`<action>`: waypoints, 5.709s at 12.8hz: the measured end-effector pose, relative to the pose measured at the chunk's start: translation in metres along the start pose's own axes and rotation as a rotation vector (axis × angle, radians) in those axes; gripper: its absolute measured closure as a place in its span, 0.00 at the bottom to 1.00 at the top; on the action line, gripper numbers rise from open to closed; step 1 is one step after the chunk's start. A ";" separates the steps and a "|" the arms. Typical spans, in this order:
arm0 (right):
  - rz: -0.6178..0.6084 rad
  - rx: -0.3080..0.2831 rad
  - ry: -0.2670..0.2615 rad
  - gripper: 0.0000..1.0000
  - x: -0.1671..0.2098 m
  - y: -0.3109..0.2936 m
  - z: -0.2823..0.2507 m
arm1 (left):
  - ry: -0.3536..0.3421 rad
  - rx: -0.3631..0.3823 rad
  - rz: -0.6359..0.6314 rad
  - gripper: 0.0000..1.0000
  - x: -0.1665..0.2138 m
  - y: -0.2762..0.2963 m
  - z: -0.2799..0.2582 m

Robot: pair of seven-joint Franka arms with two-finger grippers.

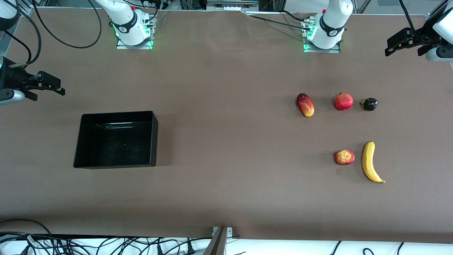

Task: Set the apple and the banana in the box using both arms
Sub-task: 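Reach the right gripper to the box rim while the left gripper approaches fruit, then grasp the box rim with the right gripper while the left gripper grasps the apple, then drag the box toward the fruit with the right gripper while the left lifts, then lower the apple into the box with the left gripper while the right gripper withdraws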

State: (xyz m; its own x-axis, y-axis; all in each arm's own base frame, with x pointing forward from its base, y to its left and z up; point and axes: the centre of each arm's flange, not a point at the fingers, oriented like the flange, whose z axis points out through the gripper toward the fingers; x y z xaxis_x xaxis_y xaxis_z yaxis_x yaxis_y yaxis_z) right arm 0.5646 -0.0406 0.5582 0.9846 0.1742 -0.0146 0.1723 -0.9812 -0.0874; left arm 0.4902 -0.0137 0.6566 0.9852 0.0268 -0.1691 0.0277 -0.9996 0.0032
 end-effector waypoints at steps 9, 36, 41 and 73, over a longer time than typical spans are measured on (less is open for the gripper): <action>-0.002 -0.017 -0.019 0.00 0.004 0.004 0.007 | 0.000 -0.002 -0.012 0.00 0.002 -0.004 0.003; 0.061 -0.124 -0.076 0.96 0.028 0.102 0.308 | 0.229 0.026 -0.115 0.00 0.249 -0.032 0.293; -0.028 -0.045 -0.045 0.96 0.081 0.022 0.251 | 0.290 0.019 -0.155 0.00 0.276 -0.025 0.371; 0.233 0.010 0.005 0.06 0.120 -0.413 0.275 | 0.057 -0.036 -0.325 0.33 0.132 0.254 0.328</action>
State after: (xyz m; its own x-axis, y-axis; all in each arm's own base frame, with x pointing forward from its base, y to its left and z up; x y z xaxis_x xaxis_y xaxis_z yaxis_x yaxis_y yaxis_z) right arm 0.6033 0.4088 0.3182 0.9979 -0.0575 -0.0310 -0.0601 -0.9939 -0.0922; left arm 0.5720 -0.2665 0.3121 0.9316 0.3460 -0.1115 0.3475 -0.9377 -0.0068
